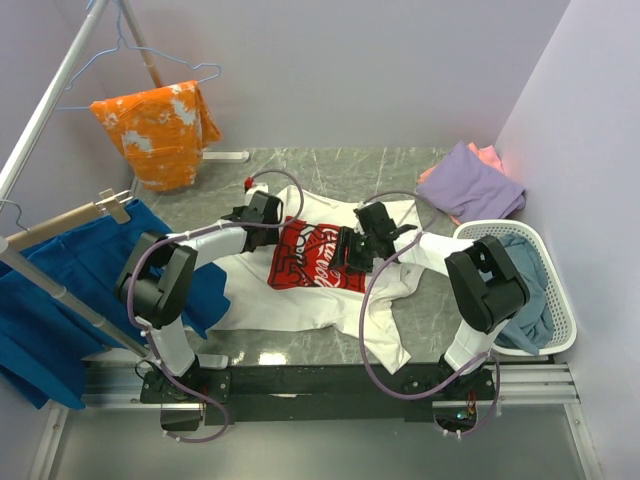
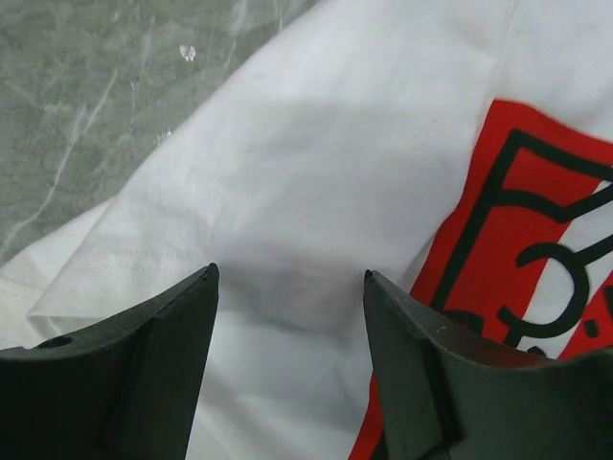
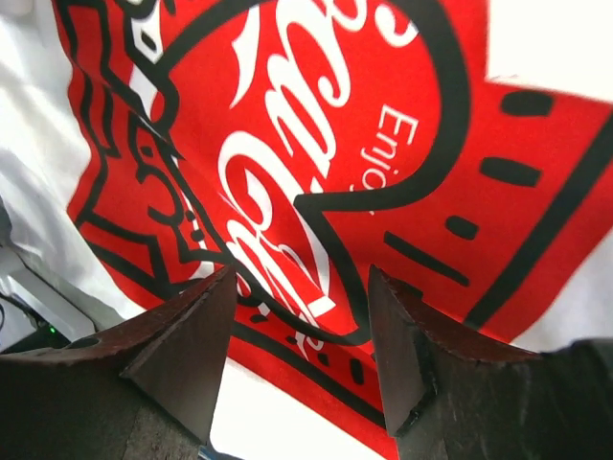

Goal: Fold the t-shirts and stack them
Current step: Flatten out the tshirt

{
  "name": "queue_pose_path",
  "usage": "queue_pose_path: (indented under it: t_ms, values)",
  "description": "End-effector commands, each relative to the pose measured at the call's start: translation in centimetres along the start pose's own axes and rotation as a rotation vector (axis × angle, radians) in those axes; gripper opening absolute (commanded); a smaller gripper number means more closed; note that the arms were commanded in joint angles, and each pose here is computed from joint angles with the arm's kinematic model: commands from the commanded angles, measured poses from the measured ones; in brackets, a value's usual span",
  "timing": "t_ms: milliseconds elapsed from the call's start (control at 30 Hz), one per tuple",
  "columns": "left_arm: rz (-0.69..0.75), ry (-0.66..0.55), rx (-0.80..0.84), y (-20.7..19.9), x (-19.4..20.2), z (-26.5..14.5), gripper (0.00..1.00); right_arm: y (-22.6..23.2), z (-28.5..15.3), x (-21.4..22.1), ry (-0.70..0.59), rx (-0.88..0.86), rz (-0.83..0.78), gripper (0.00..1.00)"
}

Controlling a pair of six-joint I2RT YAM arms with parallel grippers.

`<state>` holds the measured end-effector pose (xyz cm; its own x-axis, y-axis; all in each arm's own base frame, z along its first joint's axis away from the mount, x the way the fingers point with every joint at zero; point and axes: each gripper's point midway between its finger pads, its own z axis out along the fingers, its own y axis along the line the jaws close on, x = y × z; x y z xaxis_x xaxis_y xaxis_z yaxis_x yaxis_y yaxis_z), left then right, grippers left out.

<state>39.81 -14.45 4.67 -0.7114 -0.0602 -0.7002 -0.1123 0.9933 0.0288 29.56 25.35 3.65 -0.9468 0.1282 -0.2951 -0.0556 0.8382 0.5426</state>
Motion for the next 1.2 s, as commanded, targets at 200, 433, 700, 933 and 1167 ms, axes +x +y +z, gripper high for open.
queue_pose_path:
  t_ms: [200, 433, 700, 933, 1167]
  values:
    - [-0.005, -0.075, 0.150, -2.8, -1.4, -1.5, 0.67, 0.1, 1.4, 1.9, 0.058, -0.017, -0.033, 0.64]
    - [0.010, -0.075, 0.186, -3.7, -1.5, -1.4, 0.67, 0.0, 1.8, 2.5, 0.085, -0.007, -0.043, 0.64]
    - [0.085, -0.051, 0.037, -2.6, 0.0, 1.1, 0.59, -0.1, 1.5, 2.3, 0.069, 0.014, -0.057, 0.64]
    - [0.082, -0.087, 0.000, -2.2, -1.2, 0.9, 0.40, -1.5, 1.1, 2.4, 0.055, 0.083, -0.065, 0.64]
    - [0.073, -0.157, -0.052, -1.7, -4.7, -0.3, 0.01, -2.8, 1.4, 3.6, 0.079, 0.117, -0.061, 0.63]
